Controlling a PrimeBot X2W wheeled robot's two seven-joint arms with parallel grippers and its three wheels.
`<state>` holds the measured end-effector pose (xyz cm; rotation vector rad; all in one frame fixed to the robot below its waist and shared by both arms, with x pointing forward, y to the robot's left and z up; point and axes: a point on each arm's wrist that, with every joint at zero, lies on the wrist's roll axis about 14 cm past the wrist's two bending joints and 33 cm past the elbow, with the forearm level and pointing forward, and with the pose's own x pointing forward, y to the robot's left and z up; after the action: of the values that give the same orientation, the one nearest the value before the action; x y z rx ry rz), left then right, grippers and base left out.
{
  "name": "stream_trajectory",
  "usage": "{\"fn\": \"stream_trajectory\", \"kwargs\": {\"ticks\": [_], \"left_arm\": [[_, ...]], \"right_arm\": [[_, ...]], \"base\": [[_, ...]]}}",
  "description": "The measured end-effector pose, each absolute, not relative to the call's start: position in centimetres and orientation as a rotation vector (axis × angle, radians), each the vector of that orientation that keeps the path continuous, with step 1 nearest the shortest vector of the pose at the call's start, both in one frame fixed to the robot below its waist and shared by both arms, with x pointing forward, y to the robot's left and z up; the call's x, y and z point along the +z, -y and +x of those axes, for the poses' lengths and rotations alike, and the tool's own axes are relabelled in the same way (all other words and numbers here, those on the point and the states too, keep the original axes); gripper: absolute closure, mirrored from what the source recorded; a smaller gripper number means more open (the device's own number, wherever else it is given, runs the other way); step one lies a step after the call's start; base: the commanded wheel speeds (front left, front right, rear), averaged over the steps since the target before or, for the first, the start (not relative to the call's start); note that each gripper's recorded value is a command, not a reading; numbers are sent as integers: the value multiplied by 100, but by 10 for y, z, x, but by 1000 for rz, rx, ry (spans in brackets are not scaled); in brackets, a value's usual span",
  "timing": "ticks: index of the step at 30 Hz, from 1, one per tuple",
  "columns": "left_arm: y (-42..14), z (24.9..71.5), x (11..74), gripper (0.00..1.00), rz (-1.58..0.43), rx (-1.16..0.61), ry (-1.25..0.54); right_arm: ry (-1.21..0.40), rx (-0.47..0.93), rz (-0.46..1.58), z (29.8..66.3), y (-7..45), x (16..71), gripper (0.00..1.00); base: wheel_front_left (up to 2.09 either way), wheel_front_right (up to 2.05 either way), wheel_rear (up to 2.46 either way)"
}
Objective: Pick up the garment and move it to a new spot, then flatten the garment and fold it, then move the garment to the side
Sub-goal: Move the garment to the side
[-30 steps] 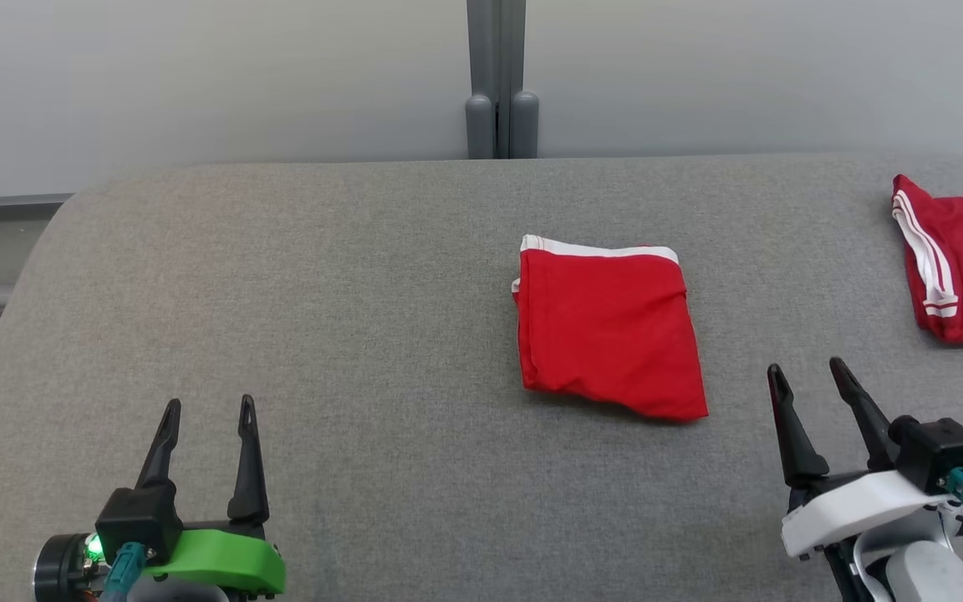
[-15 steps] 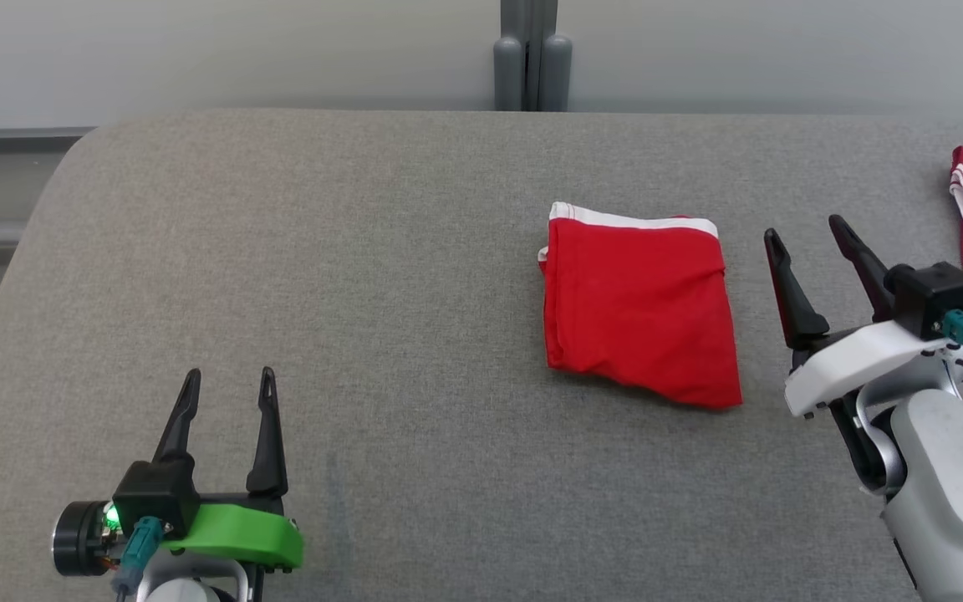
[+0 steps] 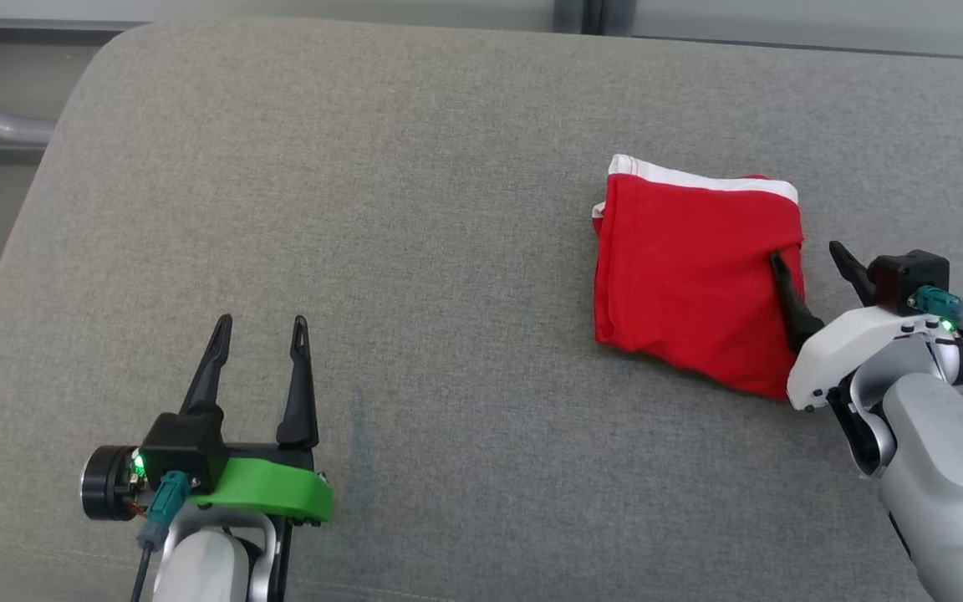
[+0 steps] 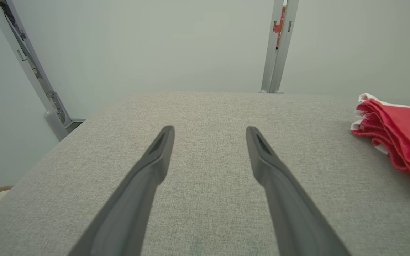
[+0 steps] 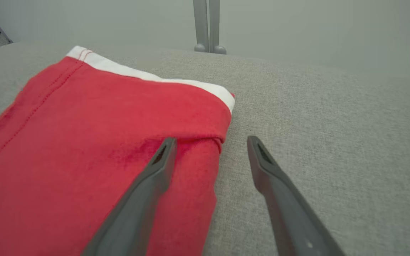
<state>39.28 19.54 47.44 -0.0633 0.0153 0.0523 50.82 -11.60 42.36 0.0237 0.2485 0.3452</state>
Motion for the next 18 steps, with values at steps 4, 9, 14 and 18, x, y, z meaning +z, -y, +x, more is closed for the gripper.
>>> {"fn": "stream_trajectory", "kwargs": {"ticks": [4, 9, 14, 18], "left_arm": [[-198, 396, 469, 0, -64, 67, -30], [-200, 396, 463, 0, -70, 81, -48], [-195, 399, 462, 0, -75, 68, -50], [-188, 408, 464, 0, -78, 47, -39]], "right_arm": [[-326, 347, 34, 506, 112, 395, 0], [-381, 366, 78, 500, 97, 377, 100], [-383, 384, 80, 501, 94, 379, 100], [-345, 381, 23, 514, 111, 391, 100]], "base": [[0, 0, 0], [0, 0, 0], [0, 0, 0], [0, 0, 0]]}}
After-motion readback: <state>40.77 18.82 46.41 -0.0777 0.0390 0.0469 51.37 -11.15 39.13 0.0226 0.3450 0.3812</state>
